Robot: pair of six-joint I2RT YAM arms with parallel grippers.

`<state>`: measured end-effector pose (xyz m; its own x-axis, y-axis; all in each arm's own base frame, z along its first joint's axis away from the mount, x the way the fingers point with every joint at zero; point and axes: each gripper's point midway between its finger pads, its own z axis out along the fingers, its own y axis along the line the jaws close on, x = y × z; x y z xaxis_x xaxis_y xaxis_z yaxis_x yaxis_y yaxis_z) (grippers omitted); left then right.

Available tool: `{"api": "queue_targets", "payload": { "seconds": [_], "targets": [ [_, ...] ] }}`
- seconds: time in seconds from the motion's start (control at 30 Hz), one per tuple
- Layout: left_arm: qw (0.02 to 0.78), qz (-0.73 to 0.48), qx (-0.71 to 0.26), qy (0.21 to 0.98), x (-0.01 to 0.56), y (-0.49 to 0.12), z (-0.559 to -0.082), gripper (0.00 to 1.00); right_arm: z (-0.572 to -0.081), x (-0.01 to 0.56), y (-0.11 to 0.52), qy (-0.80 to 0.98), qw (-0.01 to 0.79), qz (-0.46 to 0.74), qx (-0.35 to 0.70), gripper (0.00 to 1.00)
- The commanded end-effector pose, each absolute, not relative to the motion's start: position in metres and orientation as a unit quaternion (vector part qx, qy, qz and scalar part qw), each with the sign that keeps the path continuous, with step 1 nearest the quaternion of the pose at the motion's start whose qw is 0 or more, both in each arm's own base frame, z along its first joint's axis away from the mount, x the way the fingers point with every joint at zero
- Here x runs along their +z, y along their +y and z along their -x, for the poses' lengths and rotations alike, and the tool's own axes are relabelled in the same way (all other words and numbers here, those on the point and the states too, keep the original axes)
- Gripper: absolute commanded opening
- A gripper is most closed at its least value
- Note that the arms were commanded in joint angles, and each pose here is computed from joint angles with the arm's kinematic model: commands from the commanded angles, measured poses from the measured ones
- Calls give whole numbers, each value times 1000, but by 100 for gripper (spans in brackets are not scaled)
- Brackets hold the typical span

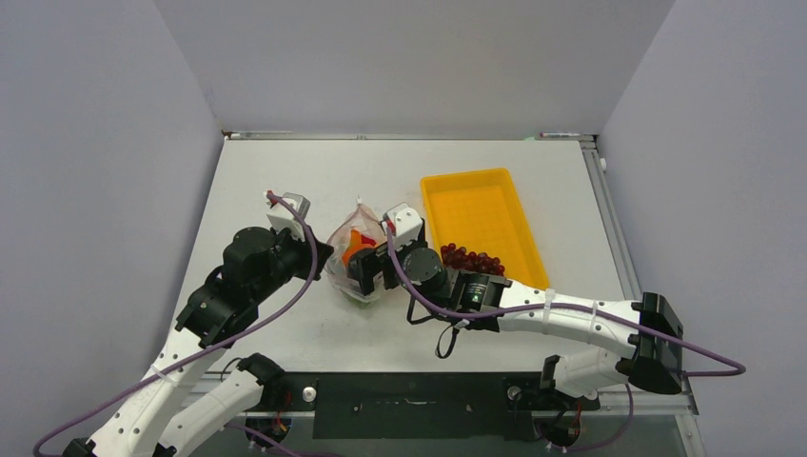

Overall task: Place the food in the zip-top bag and seal the zipper
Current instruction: Place the fake vegetable in the zipper food storage bag, then pick up the fake fruit from the bin.

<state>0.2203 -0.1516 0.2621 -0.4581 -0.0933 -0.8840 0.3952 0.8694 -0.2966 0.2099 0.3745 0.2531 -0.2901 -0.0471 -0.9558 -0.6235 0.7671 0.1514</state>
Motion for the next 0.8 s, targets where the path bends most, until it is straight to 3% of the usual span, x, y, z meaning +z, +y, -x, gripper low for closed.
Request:
{"api": "queue_targets", "payload": {
  "seconds": [0.0, 0.37, 0.77],
  "targets": [
    [530, -92, -249, 806, 274, -155, -225, 0, -209, 293, 368, 736, 584, 199, 280, 93],
    [527, -93, -248, 808, 272, -155, -225, 0, -207, 349, 347, 703, 619, 177, 301, 95],
    [527, -94, -247, 808, 272, -155, -226, 0, -226, 343, 266, 738, 645, 106, 166, 96]
  ]
}}
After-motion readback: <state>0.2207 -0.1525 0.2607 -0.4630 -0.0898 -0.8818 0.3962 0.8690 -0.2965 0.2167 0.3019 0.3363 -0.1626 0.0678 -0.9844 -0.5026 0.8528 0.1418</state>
